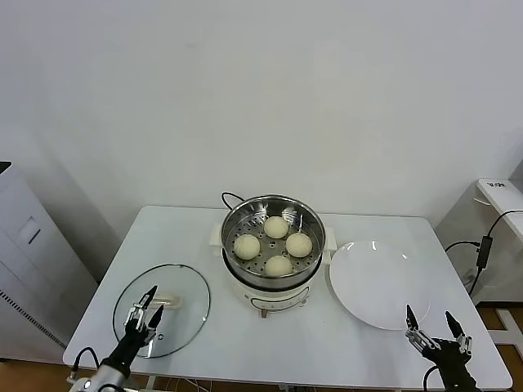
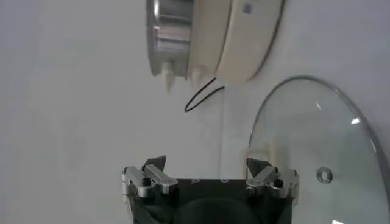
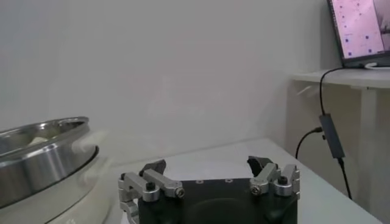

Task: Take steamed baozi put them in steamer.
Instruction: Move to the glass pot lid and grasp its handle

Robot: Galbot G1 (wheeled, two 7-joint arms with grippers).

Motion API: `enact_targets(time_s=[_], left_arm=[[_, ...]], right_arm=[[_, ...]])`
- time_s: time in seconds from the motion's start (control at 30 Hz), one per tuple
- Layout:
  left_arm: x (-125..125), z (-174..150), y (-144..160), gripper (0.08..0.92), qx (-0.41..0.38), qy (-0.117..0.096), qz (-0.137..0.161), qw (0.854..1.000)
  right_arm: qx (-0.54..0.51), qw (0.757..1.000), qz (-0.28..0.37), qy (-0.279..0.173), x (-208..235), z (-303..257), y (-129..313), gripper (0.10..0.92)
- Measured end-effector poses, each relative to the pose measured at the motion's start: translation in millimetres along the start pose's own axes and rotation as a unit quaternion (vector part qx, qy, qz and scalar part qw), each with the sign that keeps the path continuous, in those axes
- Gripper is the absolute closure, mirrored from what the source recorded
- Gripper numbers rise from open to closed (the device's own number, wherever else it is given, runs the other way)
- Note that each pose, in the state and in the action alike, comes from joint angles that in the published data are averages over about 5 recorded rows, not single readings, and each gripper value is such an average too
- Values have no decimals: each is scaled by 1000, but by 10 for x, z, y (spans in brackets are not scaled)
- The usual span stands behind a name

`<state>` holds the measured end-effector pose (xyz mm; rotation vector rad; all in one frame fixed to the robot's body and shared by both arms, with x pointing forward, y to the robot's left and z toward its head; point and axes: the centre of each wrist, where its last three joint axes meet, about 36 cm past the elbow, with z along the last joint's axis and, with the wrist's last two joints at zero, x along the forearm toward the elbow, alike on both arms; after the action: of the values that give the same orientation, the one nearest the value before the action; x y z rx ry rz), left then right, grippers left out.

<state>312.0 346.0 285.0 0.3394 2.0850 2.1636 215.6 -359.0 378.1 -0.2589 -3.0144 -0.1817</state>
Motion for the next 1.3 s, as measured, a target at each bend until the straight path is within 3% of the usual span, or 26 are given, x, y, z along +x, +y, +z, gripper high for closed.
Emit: enact_targets(time_s=[0.4, 0.5, 0.97, 1.2, 1.3], left_arm=[[-342, 151, -128, 177, -29, 21, 3, 999], [-391, 169, -149, 218, -30, 25, 1, 999], [-408, 206, -225, 622, -12, 28, -13, 999], [-374, 240, -107, 820, 4, 36, -34, 999], [-356, 263, -11, 868, 9, 41, -41, 998]], right_arm=[[7, 1000, 6, -1, 58, -18, -20, 200], [8, 1000, 6, -1, 59, -21, -27, 200], [15, 1000, 6, -7, 35, -33, -41, 200], [16, 1000, 3, -8, -2, -27, -17, 200], [15, 1000, -1, -8, -27, -31, 11, 200]])
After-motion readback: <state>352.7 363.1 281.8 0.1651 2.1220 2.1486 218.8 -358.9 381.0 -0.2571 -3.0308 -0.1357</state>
